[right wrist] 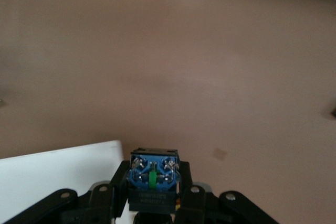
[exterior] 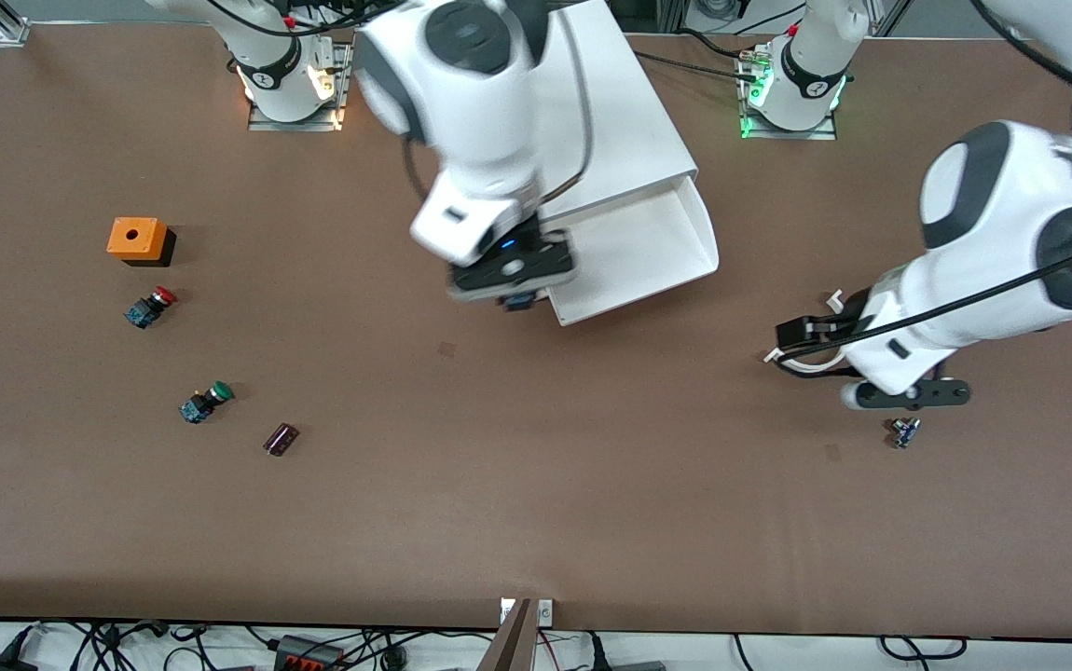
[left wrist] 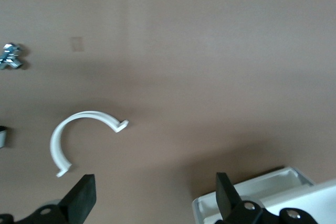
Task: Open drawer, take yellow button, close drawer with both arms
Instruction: 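Carry the button away with the right gripper while the left gripper pushes the drawer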
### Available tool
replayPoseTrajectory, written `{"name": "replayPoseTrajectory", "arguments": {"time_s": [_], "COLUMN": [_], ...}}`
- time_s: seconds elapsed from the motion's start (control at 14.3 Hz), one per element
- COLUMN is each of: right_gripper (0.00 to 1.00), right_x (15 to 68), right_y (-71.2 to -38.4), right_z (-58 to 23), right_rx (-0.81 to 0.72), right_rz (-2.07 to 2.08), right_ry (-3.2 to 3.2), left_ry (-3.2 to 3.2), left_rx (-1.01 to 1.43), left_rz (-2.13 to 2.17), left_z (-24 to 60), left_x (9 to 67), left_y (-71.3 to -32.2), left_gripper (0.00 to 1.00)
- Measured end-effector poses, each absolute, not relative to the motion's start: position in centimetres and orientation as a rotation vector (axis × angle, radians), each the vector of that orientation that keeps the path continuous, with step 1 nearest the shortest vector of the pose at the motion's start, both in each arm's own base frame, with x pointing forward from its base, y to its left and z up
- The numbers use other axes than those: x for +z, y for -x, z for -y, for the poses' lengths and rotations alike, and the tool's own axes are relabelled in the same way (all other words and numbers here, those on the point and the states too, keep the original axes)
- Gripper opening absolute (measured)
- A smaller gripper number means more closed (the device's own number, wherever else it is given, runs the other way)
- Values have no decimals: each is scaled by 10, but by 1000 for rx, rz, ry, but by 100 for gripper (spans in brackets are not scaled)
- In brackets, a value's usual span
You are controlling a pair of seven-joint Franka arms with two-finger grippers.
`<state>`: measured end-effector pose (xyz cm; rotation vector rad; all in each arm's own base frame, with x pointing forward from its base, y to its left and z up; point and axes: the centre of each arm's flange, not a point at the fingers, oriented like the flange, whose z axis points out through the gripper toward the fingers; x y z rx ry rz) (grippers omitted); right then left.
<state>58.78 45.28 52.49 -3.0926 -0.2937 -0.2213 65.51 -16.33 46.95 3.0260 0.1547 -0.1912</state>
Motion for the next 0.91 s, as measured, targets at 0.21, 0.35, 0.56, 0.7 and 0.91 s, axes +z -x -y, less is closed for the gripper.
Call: {"name": "replayPoseTrajectory", "arguments": {"time_s": [0.21,0.35,0.56,0.7,0.91], "right_gripper": [41,41,41,41,41], "right_x": [512,490,449,421,387], "right_y": [-641,-663,-684,-689,-688], "right_z": [-357,-307,-241,-206,-178], "right_rx": [-79,5,144,247,354], "right_rz": [223,172,209,243,288], "right_ry": [3125,3146,3160,3156,3140], "left_ry": [-3022,-3021,-3021,-3025,-3023], "left_rx": [-166,-162,-176,-197,-188], "left_rz": [-264,-307,-378,-427,-452], "left_z": [213,236,258,277,307], "left_x": [440,424,403,393,375], "left_y": [-643,-634,-621,-609,-591], "left_gripper": [100,100,100,100,100]}}
